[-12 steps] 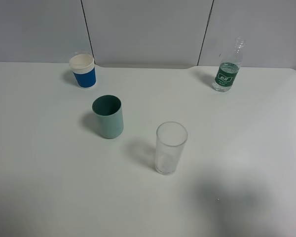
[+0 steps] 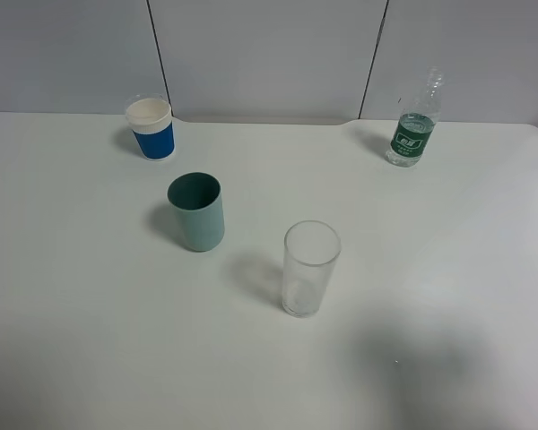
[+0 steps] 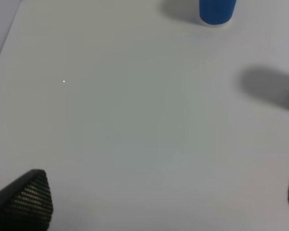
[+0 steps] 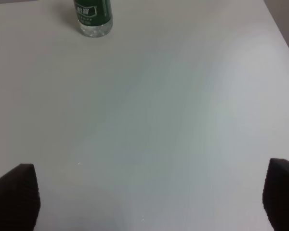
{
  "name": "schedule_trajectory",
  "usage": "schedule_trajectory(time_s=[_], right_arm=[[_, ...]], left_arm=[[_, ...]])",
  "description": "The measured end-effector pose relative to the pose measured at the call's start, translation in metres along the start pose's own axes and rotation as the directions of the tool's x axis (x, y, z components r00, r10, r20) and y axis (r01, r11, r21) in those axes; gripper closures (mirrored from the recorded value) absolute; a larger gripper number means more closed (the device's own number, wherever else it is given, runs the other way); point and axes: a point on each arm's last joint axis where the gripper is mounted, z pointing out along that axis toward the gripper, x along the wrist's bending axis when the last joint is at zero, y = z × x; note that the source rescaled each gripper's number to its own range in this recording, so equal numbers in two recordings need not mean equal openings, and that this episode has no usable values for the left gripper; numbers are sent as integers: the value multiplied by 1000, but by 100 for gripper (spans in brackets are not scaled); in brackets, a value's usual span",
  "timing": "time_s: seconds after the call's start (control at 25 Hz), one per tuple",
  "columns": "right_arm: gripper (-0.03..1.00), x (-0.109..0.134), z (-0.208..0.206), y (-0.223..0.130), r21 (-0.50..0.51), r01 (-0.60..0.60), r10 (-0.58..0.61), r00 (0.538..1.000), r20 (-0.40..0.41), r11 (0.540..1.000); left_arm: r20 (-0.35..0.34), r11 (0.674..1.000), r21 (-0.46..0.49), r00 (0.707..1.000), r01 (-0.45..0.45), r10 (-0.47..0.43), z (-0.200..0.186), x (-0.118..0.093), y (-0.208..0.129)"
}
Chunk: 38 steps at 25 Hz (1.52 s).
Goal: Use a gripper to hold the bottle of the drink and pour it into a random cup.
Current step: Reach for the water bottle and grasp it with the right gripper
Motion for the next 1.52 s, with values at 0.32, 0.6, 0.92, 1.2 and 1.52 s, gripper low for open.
schedule_trajectory(time_s=[0.32,0.6,0.92,1.2,1.52], right_arm=[[9,0,0,0,0,0,0,1000,0,1000],[9,0,0,0,0,0,0,1000,0,1000],[9,0,0,0,0,0,0,1000,0,1000],[9,0,0,0,0,0,0,1000,0,1000],[9,0,0,0,0,0,0,1000,0,1000]], left_arm=[[0,1000,0,1000,0,0,0,0,0],[0,1000,0,1000,0,0,0,0,0],[0,1000,0,1000,0,0,0,0,0],[0,1000,0,1000,0,0,0,0,0],[0,1000,0,1000,0,0,0,0,0]])
